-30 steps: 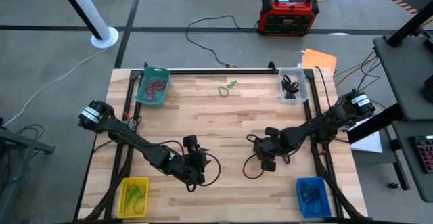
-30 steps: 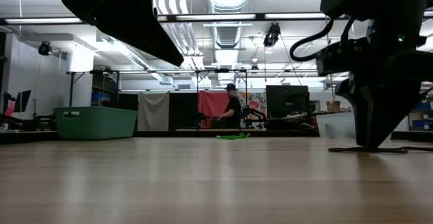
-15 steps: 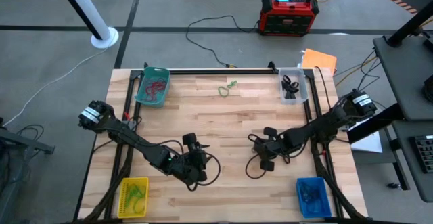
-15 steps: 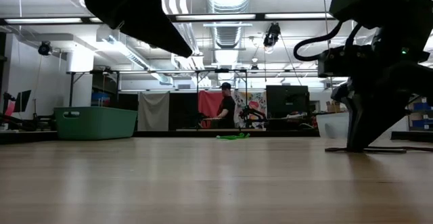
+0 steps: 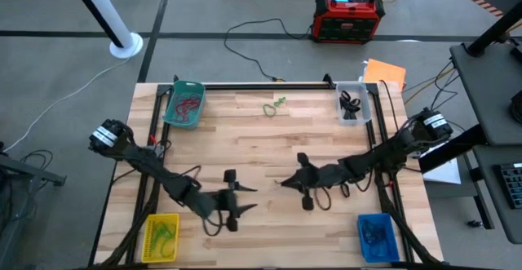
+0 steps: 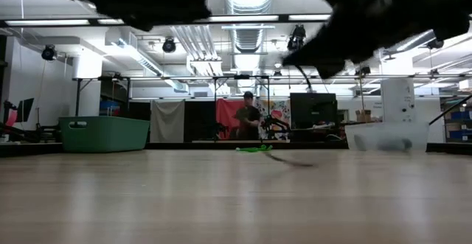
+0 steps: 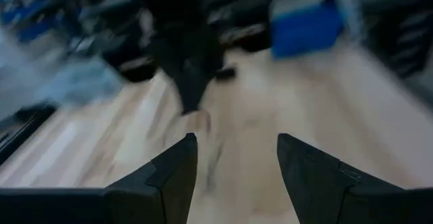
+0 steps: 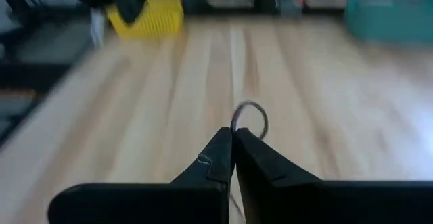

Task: Sort rubber bands into baskets
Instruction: Put the violet rubber band into the blue bin

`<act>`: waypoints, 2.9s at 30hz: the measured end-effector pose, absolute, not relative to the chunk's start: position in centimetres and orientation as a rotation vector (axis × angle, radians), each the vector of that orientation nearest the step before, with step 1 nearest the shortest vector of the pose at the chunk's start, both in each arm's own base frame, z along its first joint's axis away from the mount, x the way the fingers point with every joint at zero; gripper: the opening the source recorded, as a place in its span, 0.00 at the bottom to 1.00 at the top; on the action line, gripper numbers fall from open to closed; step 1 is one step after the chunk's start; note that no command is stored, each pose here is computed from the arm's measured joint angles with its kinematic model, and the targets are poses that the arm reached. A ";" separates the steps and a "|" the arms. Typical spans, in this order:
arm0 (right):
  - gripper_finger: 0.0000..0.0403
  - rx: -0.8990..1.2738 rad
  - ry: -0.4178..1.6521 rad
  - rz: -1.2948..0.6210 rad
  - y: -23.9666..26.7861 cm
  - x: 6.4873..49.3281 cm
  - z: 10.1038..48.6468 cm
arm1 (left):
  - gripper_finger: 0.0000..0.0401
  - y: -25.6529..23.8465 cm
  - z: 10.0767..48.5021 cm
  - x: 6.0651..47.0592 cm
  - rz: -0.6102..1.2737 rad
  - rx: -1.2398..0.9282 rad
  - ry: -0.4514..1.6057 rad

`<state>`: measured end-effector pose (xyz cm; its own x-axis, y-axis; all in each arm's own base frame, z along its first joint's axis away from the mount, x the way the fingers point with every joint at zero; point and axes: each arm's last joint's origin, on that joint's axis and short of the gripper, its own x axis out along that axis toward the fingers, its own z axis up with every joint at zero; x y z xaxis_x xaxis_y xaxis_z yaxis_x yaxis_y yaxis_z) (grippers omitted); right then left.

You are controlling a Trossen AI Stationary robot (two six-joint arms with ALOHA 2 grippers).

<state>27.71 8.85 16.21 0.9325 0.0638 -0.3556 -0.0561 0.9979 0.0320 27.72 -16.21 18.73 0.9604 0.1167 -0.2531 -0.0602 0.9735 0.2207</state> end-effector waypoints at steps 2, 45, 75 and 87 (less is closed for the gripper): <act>0.02 -0.007 0.267 0.075 8.8 27.9 16.9 | 0.47 -15.9 19.2 26.8 0.064 0.186 0.185; 0.02 -0.110 0.087 0.056 8.2 30.0 20.3 | 0.47 -13.0 18.2 23.2 0.168 0.029 0.057; 0.02 0.191 0.525 0.594 9.9 29.6 21.9 | 0.47 -13.0 18.1 23.2 0.165 0.015 0.062; 0.02 0.575 1.504 0.399 15.5 24.2 26.0 | 0.47 -13.0 18.1 23.2 0.166 0.005 0.062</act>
<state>24.21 15.47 25.98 0.0423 0.5816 -0.8123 0.1023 0.8063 0.5826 23.20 -13.01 18.12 0.9844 0.1651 -0.0614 -0.1648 0.9863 0.0101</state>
